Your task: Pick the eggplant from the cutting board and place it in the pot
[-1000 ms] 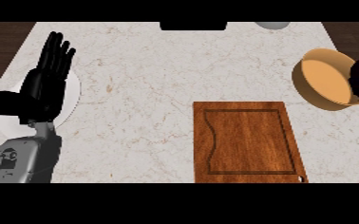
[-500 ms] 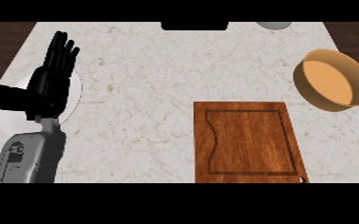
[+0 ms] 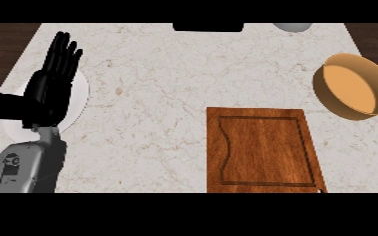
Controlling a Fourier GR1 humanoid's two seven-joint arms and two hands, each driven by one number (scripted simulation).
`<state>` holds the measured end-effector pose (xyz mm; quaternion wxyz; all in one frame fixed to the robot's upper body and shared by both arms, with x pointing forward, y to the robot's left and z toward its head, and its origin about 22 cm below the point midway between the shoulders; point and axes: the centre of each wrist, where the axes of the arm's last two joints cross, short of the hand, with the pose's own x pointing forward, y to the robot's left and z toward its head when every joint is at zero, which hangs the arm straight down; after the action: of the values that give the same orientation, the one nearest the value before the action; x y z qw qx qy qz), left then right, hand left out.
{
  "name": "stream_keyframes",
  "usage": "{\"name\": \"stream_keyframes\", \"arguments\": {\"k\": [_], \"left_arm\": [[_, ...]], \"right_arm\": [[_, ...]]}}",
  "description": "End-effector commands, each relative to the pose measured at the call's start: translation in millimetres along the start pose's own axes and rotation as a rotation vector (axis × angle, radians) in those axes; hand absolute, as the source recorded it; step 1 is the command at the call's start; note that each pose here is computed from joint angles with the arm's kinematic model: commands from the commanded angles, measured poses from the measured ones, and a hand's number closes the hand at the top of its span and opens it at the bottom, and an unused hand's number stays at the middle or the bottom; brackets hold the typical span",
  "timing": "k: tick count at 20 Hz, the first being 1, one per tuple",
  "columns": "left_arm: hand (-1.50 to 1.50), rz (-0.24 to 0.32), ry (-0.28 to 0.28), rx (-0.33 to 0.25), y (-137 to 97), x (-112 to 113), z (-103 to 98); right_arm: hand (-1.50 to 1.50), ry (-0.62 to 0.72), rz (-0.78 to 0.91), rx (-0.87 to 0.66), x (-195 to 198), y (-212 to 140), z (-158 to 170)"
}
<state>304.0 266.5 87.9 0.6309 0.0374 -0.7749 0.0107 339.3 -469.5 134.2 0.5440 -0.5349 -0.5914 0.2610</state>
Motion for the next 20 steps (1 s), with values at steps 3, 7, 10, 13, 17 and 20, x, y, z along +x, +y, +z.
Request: {"name": "stream_keyframes", "arguments": {"k": [3,7,10,13,17,20], "left_arm": [[0.0,0.007,0.009,0.011,3,-9,-5],[0.0,0.003,-0.005,-0.018,-11,-4,2],[0.0,0.014,0.005,0.012,11,-10,-10],[0.0,-0.005,0.005,0.004,-9,-15,5],[0.0,0.005,0.017,0.019,3,-21,5],[0.0,-0.016,0.002,0.002,-14,-7,3]], "right_arm": [[-1.5,0.103,-0.169,0.208,-12,37,-1],[-1.5,-0.025,-0.194,0.271,-16,41,-3],[-1.5,-0.084,-0.257,0.191,-21,50,1],[-1.5,-0.123,-0.412,0.129,-13,29,-13],[-1.5,-0.03,-0.578,0.069,-12,22,-18],[-1.5,0.015,-0.706,0.023,-23,1,-22]]}}
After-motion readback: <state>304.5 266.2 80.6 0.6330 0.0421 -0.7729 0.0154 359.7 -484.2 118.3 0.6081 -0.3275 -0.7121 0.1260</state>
